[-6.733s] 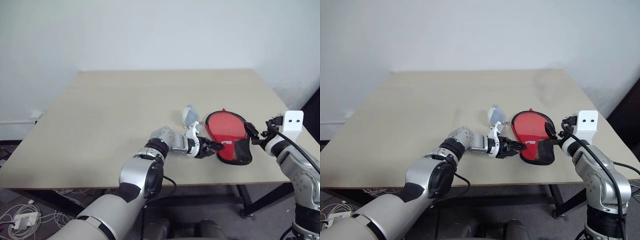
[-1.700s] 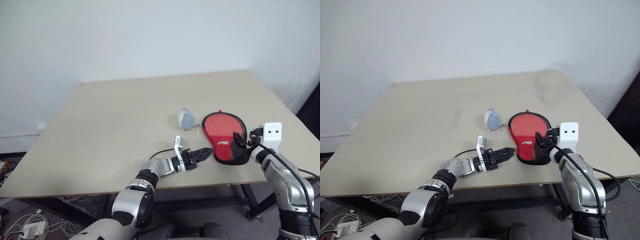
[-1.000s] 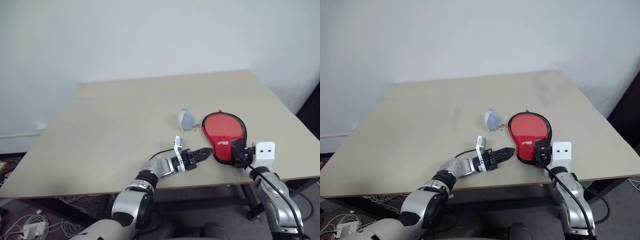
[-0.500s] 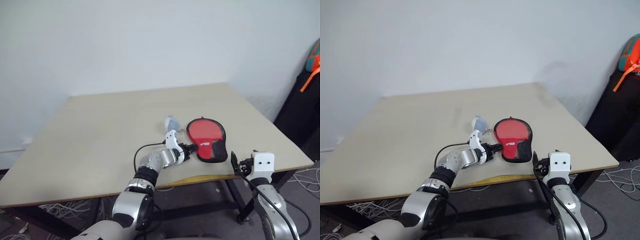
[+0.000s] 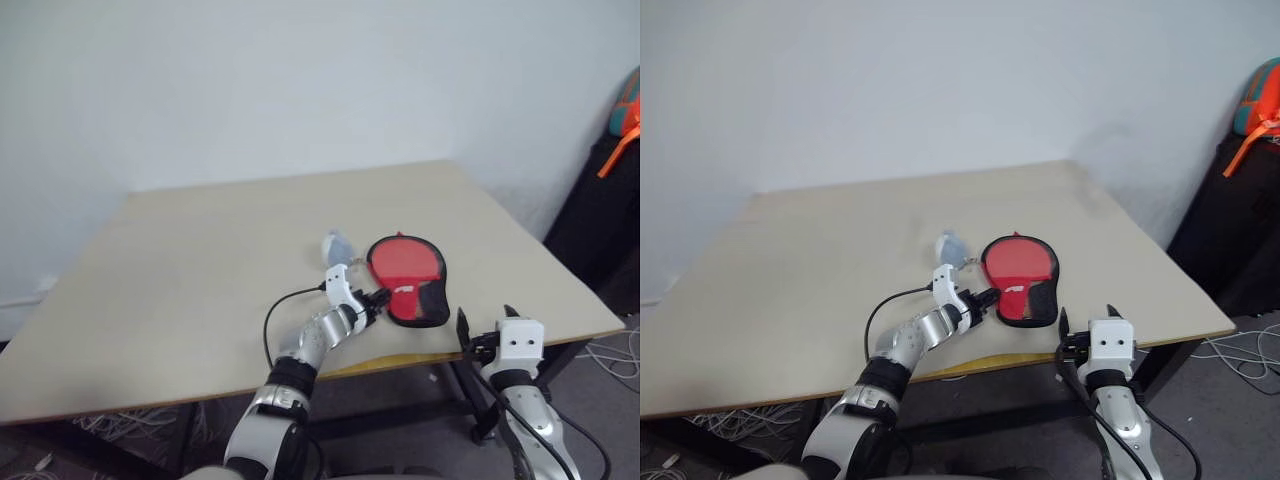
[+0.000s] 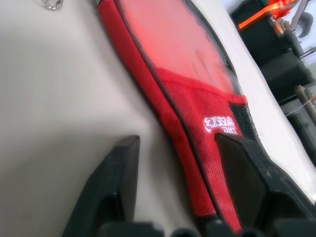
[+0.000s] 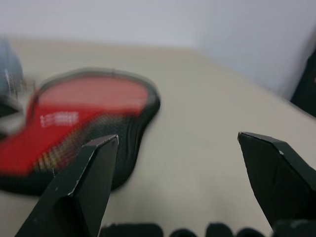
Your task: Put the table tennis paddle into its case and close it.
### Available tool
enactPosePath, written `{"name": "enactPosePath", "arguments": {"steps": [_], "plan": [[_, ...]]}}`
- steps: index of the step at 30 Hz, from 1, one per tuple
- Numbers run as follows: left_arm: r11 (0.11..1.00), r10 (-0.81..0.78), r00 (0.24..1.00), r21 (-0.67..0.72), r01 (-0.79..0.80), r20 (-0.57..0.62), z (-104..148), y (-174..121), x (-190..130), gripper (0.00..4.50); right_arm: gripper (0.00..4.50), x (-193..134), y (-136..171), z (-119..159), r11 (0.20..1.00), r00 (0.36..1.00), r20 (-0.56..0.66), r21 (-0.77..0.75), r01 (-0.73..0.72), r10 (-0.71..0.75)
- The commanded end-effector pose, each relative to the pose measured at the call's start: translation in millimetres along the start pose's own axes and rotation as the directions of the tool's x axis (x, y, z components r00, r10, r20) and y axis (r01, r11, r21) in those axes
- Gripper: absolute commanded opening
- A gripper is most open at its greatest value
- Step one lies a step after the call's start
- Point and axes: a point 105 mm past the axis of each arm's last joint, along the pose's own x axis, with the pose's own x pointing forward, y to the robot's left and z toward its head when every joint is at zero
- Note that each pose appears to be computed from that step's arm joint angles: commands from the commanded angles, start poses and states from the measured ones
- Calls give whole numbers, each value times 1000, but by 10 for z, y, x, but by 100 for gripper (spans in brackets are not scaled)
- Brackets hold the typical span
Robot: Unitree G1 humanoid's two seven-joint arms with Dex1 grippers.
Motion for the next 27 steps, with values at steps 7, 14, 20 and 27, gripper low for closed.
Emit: {"name": "enactPosePath", "arguments": {"steps": [7,14,20,27], "plan": [[181,-647,721,869,460,-247,1209,-1266,-1152,277,422,730,-380,955,988,994,45,113,-105,100],[174,-662,703,859,481,-259,1213,-1287,-1188,277,422,731,-388,981,987,993,45,116,-109,104],[183,-635,730,869,460,-253,1225,-1191,-1147,277,422,747,-401,1014,987,993,47,116,-111,106],[208,-612,762,888,411,-210,1282,-1126,-1108,277,422,757,-391,1021,986,993,43,116,-118,114]]}}
